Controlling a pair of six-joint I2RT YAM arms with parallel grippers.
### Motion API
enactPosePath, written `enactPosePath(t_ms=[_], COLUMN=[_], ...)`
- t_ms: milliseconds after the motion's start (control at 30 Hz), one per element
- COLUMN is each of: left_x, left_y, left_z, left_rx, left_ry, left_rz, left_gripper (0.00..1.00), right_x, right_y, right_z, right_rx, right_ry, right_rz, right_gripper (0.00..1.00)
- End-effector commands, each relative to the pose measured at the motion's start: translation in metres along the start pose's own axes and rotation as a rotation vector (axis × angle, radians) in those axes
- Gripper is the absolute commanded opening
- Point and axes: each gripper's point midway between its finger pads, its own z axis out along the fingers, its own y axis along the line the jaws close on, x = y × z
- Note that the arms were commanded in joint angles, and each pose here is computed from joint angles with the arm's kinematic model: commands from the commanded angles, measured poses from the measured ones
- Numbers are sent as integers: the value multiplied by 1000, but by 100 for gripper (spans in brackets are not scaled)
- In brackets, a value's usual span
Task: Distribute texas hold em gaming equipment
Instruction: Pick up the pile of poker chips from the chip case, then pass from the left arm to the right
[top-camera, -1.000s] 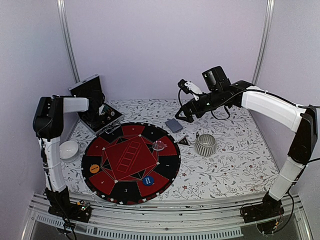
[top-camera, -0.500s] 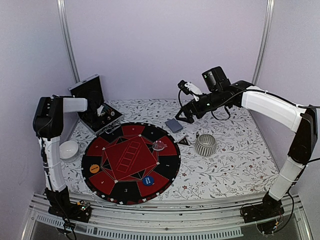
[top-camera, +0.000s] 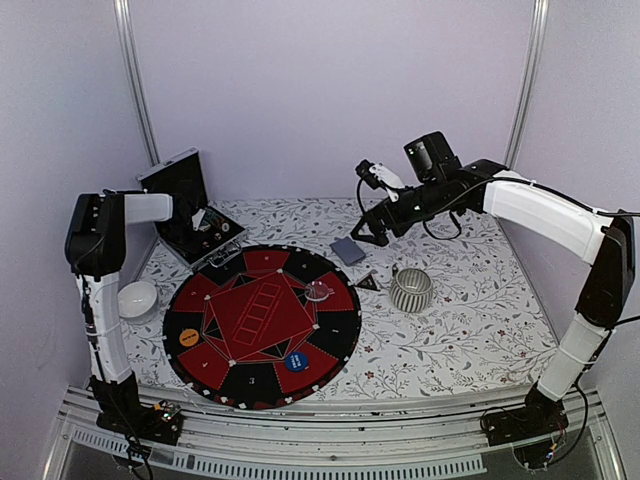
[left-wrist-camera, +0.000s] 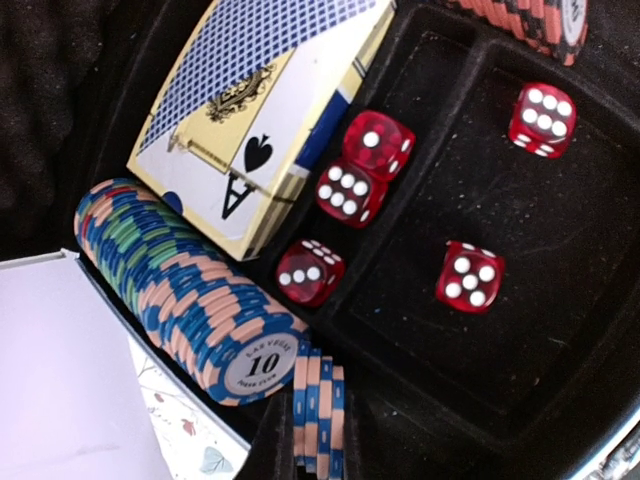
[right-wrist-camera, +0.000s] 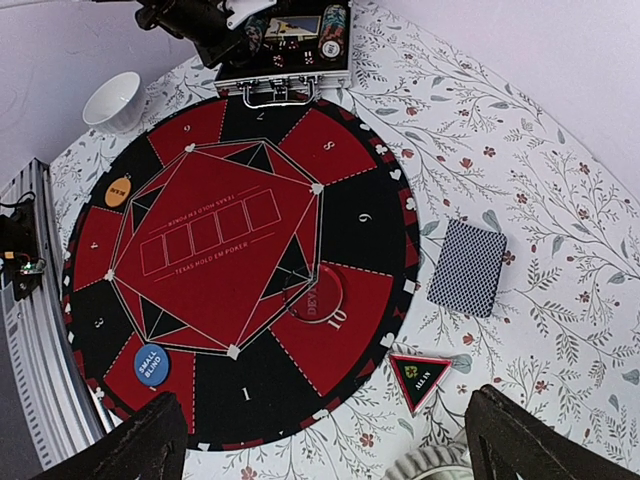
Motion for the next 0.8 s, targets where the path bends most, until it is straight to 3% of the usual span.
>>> enactPosePath(t_ms=[0, 133, 233, 367, 467, 567, 667, 767], left_x=[-21, -48, -66, -77, -70, -52, -30, -10], left_y=[28, 29, 8, -42, -74, -110, -143, -166], left_z=[-46, -119, -188, -289, -362, -413, -449, -476], left_rx=[-50, -11, 93, 457, 711, 942, 1111, 1243], left_ry=[-62, -200, -341, -533, -652, -677, -660, -642], left_rz=[-73, -139, -164, -223, -224, -168, -100, -39], left_gripper=[0, 0, 0, 0, 0, 0, 0, 0], right_x=[-17, -33, -47, -78, -99, -110, -110, -128], right_y=[1, 1, 2, 34, 85, 142, 170, 169], right_z=[-8, -17, -24, -44, -58, -72, -78, -70], right_rx=[-8, 0, 10, -28, -11, 44, 79, 102], right_ry=[-37, -86, -142, -293, -470, -687, -813, -831], right_rz=[-9, -12, -25, -140, -354, -678, -917, -912], right_gripper=[99, 99, 99, 99, 99, 99, 99, 99])
